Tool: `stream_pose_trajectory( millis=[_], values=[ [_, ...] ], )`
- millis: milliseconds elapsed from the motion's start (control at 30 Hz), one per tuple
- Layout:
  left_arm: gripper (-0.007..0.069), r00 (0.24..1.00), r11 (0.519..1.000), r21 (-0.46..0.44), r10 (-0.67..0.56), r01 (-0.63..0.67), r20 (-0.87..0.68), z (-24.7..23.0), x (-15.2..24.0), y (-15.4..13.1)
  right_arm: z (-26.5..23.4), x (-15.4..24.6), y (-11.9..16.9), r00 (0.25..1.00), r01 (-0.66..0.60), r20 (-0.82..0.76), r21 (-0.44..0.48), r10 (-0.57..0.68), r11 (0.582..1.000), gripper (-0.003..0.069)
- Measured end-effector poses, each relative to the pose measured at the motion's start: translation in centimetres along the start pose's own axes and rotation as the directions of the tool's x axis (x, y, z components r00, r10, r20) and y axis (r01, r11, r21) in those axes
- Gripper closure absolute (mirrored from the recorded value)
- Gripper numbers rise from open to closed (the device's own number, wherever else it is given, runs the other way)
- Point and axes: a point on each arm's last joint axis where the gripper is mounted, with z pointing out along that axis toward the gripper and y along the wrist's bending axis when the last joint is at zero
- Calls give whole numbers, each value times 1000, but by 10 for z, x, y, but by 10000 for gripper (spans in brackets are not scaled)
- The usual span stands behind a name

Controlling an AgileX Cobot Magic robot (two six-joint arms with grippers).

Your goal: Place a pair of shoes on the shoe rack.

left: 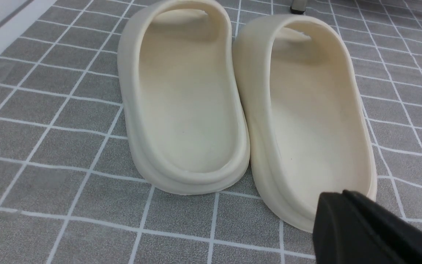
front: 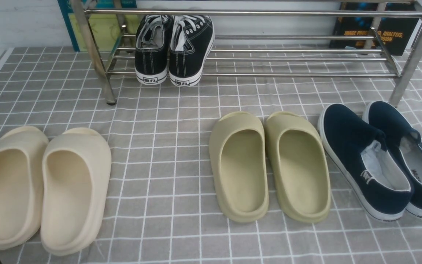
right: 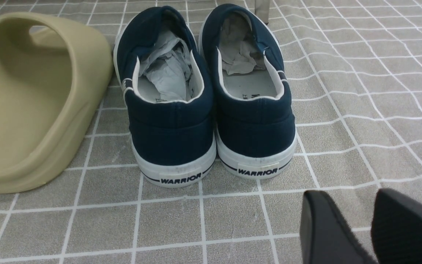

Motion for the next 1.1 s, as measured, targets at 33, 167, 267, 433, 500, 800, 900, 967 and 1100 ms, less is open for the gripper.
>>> stream_pose_trajectory(
  millis=[33,167,267,433,500,800,900,967,1100],
  values=[
    [618,1000,1000,0,0,0,0,0,0,0,0,0,0,1000,0,0,0,0,1000,419],
    [617,1000,1000,0,0,0,0,0,0,0,0,0,0,1000,0,0,0,0,1000,419],
    [612,1000,1000,0,0,0,0,0,0,0,0,0,0,1000,0,0,0,0,1000,419],
    [606,1000,1000,0,0,0,0,0,0,0,0,0,0,1000,0,0,0,0,1000,419],
    [604,1000,1000,0,0,0,0,0,0,0,0,0,0,1000,0,0,0,0,1000,419],
    [595,1000,1000,0,0,0,0,0,0,0,0,0,0,1000,0,0,0,0,1000,419],
    [589,1000,1000,0,0,0,0,0,0,0,0,0,0,1000,0,0,0,0,1000,419],
    [587,1000,1000,0,0,0,0,0,0,0,0,0,0,1000,0,0,0,0,1000,419],
    [587,1000,1000,0,0,0,0,0,0,0,0,0,0,1000,0,0,0,0,1000,419]
  ],
)
